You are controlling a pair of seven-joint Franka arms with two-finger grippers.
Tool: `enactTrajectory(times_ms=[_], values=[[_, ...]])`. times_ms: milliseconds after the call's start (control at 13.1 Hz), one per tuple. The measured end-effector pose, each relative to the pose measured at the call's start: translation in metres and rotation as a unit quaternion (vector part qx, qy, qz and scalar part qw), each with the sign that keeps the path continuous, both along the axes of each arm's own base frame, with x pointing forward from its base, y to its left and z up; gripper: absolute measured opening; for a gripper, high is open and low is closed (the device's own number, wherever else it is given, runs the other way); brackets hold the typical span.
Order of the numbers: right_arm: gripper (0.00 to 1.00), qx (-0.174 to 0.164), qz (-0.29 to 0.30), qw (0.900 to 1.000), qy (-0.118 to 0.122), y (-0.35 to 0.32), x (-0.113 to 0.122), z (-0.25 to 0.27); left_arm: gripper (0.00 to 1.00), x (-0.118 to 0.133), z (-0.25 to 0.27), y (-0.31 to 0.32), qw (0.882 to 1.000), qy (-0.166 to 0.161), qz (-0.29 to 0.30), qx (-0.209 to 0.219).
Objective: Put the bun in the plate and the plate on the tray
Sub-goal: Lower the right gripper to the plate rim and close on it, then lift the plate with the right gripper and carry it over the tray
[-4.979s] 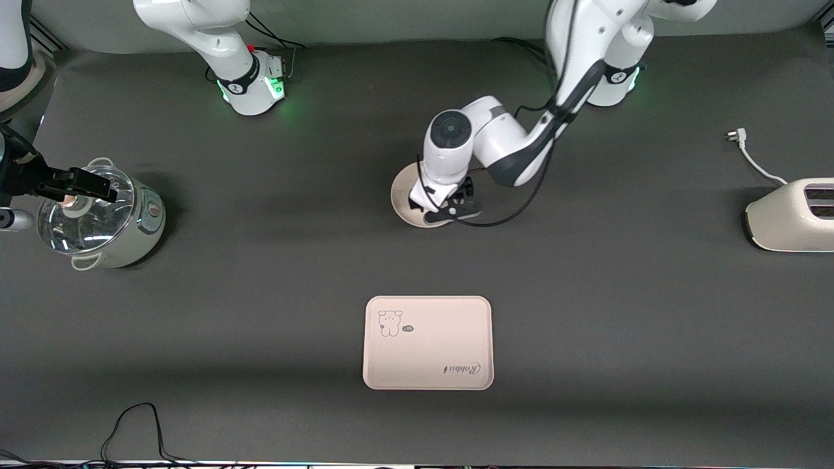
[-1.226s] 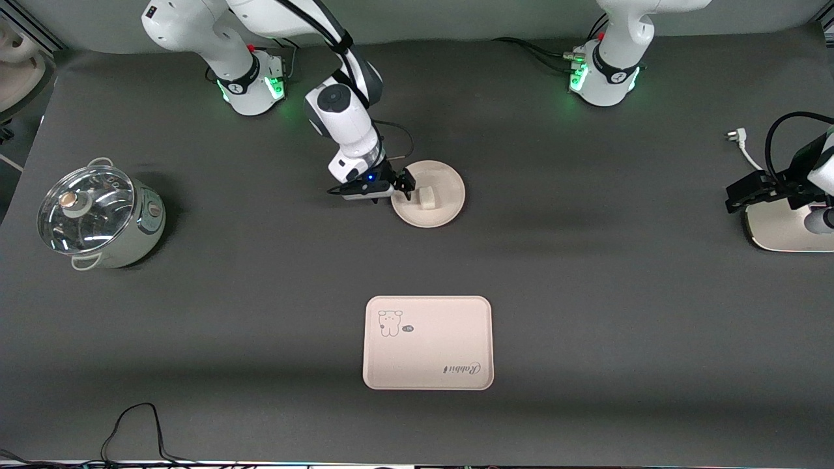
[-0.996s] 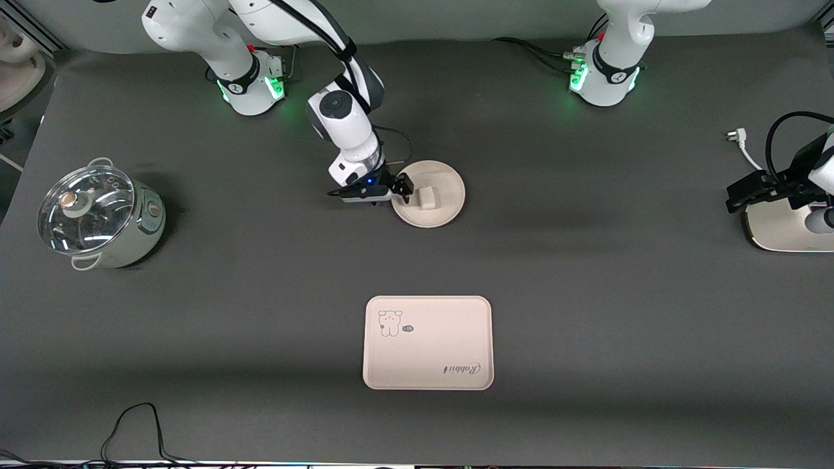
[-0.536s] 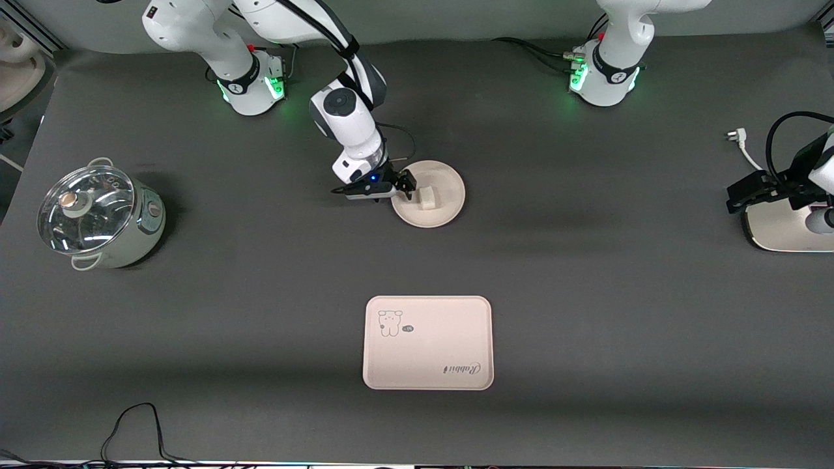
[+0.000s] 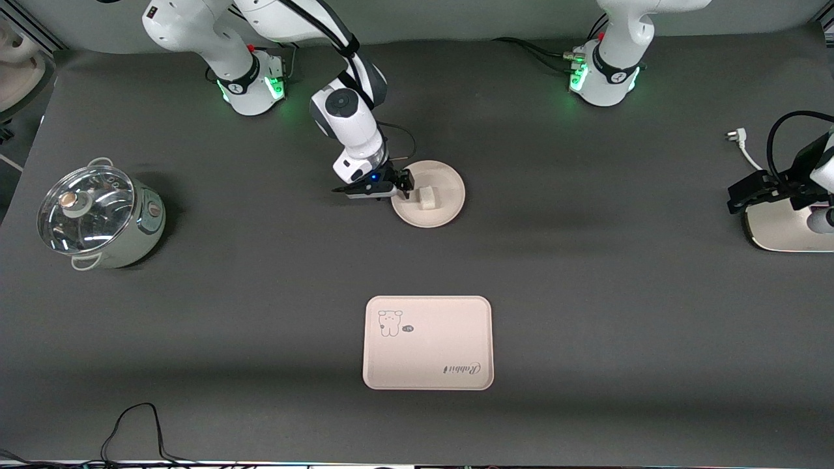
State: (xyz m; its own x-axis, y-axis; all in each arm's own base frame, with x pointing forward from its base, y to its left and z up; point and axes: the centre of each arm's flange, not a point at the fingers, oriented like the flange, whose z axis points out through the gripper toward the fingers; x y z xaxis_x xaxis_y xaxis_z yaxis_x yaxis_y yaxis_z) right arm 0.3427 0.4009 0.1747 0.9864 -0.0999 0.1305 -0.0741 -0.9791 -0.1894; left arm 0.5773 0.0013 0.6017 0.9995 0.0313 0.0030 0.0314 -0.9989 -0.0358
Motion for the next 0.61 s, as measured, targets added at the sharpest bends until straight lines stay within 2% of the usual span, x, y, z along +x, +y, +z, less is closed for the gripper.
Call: enactTrajectory(times_ms=[230,306,383,536,613], values=[[0.37,0.0,0.0,1.0,0.0,0.0,0.0,0.0,1.0,0.0,0.005,-0.002,1.0,-0.006,-0.002,0.0],[0.28,0.001,-0.001,1.0,0.0,0.0,0.0,0.001,1.0,0.001,0.007,-0.004,1.0,-0.007,-0.004,0.0],[0.28,0.0,0.0,1.0,0.001,0.0,0.0,0.001,1.0,0.001,0.009,-0.008,1.0,-0.009,-0.007,0.0],[0.09,-0.004,0.0,1.0,0.011,0.002,0.001,0.005,1.0,0.001,0.009,-0.014,1.0,-0.01,-0.012,-0.001],[0.08,-0.003,0.0,1.0,0.012,0.003,0.001,0.009,1.0,0.001,0.009,-0.014,1.0,-0.01,-0.013,-0.001]])
